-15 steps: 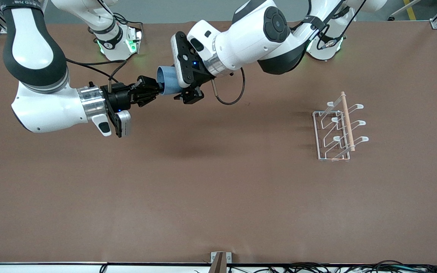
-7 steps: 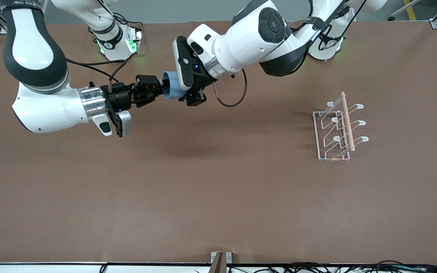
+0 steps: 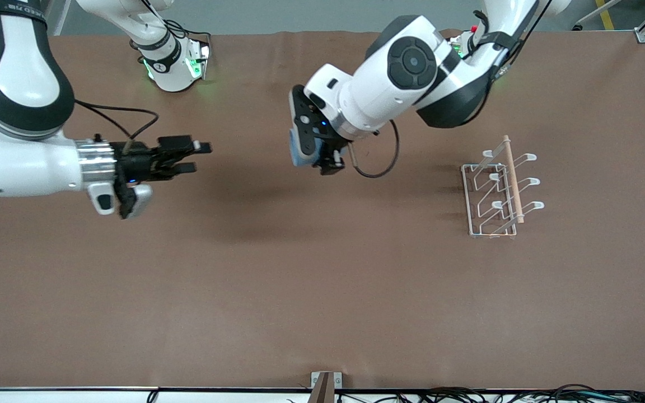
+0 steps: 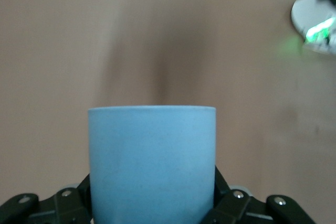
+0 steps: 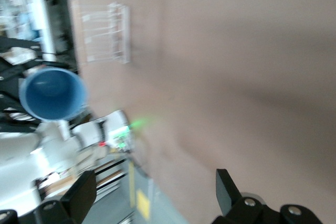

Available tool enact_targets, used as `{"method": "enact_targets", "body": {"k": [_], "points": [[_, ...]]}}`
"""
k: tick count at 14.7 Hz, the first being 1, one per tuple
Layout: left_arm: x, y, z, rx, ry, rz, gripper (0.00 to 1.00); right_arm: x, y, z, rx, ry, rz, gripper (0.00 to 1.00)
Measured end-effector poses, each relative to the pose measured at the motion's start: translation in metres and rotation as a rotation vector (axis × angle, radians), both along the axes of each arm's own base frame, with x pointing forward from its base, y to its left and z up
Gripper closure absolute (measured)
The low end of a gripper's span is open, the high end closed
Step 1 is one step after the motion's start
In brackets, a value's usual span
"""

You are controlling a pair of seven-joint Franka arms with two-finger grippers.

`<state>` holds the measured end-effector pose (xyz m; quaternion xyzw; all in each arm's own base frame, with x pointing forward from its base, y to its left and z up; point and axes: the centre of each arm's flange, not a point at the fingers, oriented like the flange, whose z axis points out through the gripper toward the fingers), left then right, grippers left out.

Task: Hang cup on cup holder
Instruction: 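Open the right gripper and withdraw it while the left gripper carries the cup, then move the cup with the left gripper onto a wire hook of the holder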

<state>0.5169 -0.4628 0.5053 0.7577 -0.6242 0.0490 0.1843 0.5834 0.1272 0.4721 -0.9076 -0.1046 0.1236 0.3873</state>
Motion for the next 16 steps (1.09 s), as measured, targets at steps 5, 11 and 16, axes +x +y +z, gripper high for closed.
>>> {"method": "enact_targets", "body": {"k": [5,11,16], "points": [[0.020,0.055,-0.014,0.264,-0.010,-0.027,0.21,0.011,-0.082,0.001,-0.278,-0.073,-0.085,0.00],[0.025,0.111,-0.017,0.690,-0.067,-0.064,0.21,0.021,-0.077,0.098,-0.658,-0.190,-0.193,0.00],[0.033,0.147,-0.021,0.988,-0.121,-0.092,0.21,0.016,-0.077,0.179,-0.700,-0.317,-0.233,0.00]]}}
